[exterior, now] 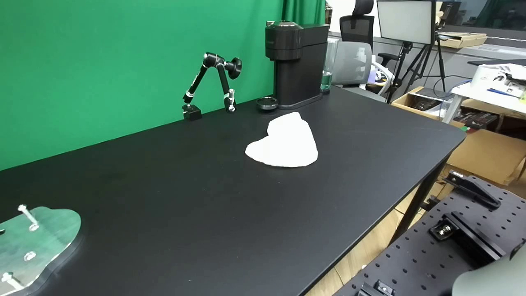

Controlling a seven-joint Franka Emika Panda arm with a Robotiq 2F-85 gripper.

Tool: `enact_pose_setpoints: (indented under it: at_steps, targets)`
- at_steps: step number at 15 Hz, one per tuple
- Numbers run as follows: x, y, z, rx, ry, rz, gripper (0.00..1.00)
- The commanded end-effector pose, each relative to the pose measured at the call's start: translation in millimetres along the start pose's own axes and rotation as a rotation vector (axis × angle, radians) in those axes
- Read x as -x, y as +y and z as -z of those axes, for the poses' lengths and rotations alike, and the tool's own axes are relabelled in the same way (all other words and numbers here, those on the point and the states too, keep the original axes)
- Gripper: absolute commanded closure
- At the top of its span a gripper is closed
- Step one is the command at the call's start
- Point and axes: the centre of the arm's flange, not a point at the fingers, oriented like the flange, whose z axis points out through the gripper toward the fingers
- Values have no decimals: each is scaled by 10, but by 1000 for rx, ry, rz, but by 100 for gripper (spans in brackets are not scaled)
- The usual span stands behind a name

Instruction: Pick the cloth on the table and put it on the stand

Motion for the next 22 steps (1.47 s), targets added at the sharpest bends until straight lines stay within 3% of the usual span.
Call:
enact_pose_setpoints:
  at_steps: [1,5,13,14,19,22]
  targets:
    - [45,399,-387,107,28,-60,0]
    - [82,825,-902,164,9,-106,0]
    - [22,1398,-1888,70,-65,-11,0]
    - [186,1229,-1673,95,-55,-26,0]
    - [180,1242,-1746,94,-63,-17,0]
    - [154,1427,-2011,145,-93,-109,0]
